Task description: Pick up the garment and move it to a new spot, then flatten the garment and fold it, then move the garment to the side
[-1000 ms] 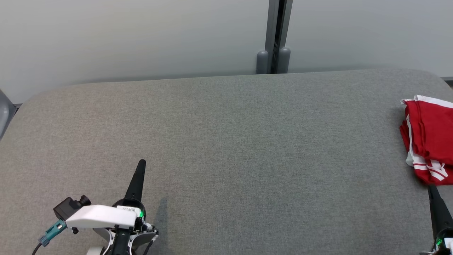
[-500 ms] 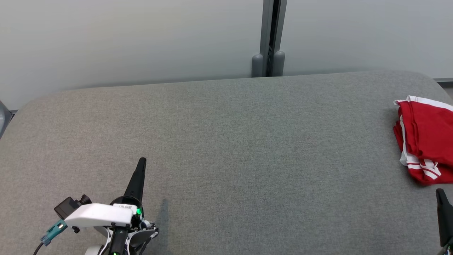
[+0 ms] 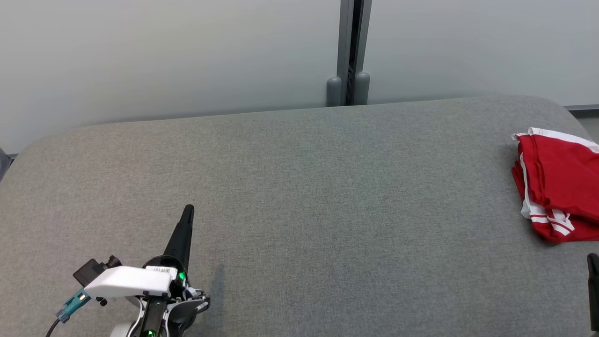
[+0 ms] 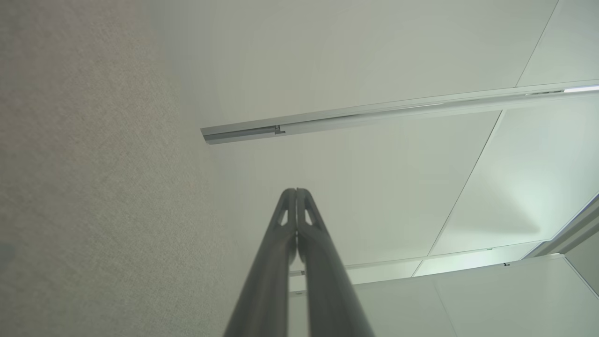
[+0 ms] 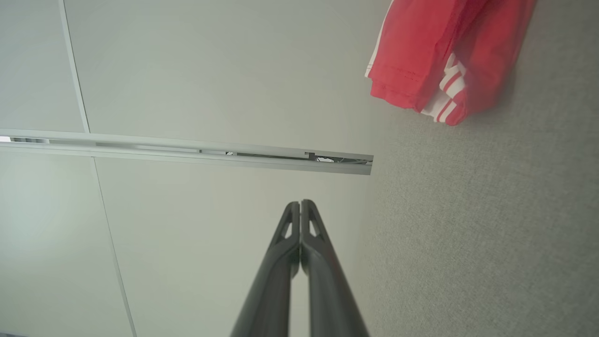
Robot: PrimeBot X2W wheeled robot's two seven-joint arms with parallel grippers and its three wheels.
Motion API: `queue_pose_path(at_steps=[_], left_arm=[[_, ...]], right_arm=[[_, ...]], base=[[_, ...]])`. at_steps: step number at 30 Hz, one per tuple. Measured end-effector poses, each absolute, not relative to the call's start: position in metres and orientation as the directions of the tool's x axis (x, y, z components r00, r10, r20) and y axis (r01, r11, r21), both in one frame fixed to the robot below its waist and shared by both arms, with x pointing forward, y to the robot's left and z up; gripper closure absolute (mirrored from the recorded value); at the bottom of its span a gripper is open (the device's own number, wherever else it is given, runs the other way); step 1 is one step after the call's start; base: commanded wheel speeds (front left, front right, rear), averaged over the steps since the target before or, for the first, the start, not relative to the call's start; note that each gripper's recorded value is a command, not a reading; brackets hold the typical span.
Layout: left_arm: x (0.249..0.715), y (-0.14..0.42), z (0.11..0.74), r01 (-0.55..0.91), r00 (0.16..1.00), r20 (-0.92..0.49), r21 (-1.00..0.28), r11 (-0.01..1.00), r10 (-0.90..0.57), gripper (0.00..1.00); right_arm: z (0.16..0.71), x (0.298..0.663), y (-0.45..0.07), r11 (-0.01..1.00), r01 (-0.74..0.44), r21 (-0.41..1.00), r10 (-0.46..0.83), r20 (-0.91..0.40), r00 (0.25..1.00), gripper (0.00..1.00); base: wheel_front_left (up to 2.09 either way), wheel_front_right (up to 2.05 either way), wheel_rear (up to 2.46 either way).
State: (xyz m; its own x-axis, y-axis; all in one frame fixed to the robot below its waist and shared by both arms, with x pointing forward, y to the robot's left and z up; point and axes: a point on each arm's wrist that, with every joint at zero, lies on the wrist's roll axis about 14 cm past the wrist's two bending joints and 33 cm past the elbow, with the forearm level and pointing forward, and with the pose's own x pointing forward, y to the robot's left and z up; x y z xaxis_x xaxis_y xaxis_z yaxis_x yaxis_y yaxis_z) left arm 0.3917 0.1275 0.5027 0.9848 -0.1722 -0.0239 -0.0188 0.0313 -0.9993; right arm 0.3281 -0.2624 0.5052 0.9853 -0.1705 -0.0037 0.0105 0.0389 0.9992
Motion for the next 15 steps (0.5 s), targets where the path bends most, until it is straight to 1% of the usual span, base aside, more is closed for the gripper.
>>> queue_pose_path(at_steps=[7, 15], left_arm=[[0.3929, 0.1242, 0.5067, -0.011, 0.983, -0.010, -1.000, -0.003, -0.184, 1.00], [0.3930, 0.1242, 0.5070, -0.010, 0.983, -0.009, -1.000, -0.007, -0.184, 1.00]], right_arm=[[0.5065, 0.3213, -0.2679, -0.005, -0.002, 1.000, -0.186, 0.001, 0.983, 1.00], [0.5067, 0.3211, -0.2681, -0.005, -0.002, 1.000, -0.185, 0.001, 0.983, 1.00]], base=[[0.00, 0.00, 0.00], [0.00, 0.00, 0.00]])
